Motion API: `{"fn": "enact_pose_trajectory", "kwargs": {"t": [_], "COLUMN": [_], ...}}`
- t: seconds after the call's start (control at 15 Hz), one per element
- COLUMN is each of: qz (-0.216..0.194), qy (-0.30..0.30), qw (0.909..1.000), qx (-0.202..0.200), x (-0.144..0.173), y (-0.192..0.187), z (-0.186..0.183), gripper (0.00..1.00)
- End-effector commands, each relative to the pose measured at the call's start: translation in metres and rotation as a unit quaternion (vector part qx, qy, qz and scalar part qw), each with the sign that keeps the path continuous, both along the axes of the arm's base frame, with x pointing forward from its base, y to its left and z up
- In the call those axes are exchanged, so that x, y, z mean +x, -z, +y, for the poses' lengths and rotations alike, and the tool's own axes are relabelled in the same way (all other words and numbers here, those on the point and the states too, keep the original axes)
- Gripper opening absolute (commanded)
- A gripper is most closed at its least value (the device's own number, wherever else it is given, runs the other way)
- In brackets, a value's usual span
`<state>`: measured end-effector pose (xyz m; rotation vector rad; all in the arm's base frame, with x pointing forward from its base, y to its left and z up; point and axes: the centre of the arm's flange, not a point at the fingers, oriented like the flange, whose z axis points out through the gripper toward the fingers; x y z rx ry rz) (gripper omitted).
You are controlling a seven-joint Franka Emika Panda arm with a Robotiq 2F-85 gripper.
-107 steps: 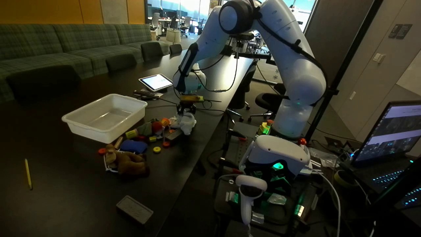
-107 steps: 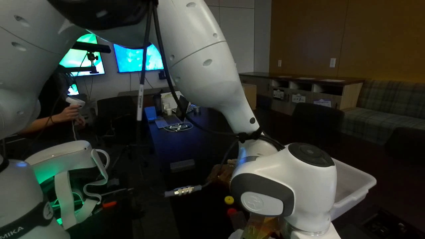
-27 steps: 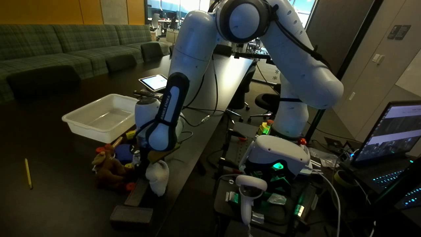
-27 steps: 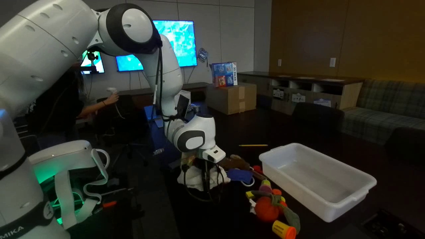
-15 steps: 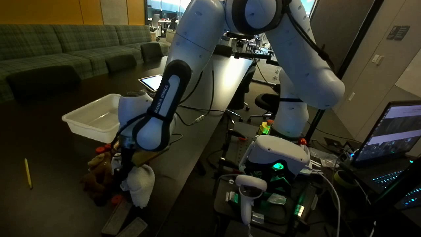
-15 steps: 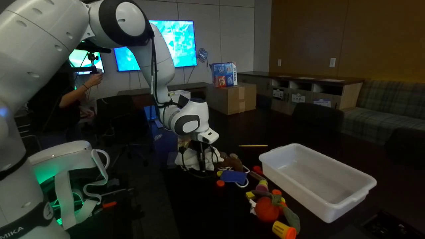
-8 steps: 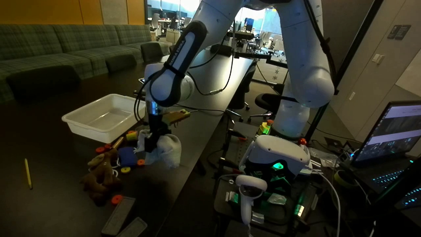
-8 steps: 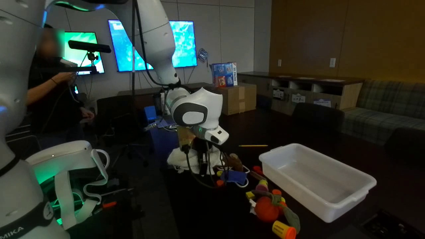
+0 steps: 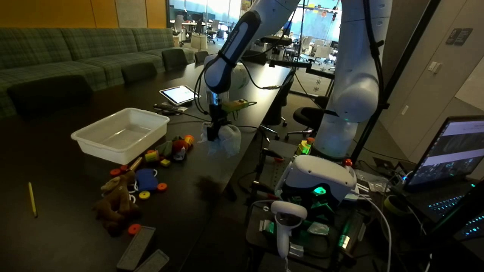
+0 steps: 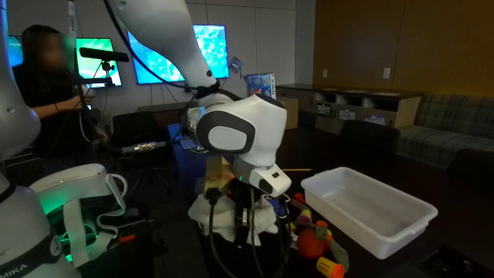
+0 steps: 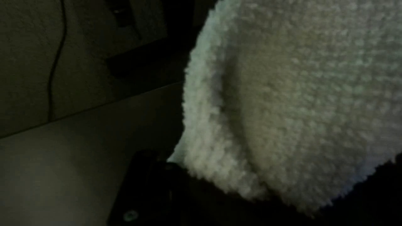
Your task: Pick up the cloth and sweep away the items on the table, then put the cloth in the bowl
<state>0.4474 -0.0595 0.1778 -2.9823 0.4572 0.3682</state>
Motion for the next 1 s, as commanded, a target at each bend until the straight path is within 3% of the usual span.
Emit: {"fn": "enact_pose_trajectory", "kwargs": {"t": [0.0, 0.4, 0.93], "qz": [-0.018, -0.063, -0.097], "qy": [0.038, 0.052, -0.014], "qw": [0.9977, 0.9922, 0.9844], "qx": [-0.053, -0.094, -0.146], "x": [0.028, 0.092, 0.163], "y": [0.001, 0.027, 0.087], "z": [-0.068, -0.133, -0.150], "gripper": [0.06, 0.06, 0.06]}}
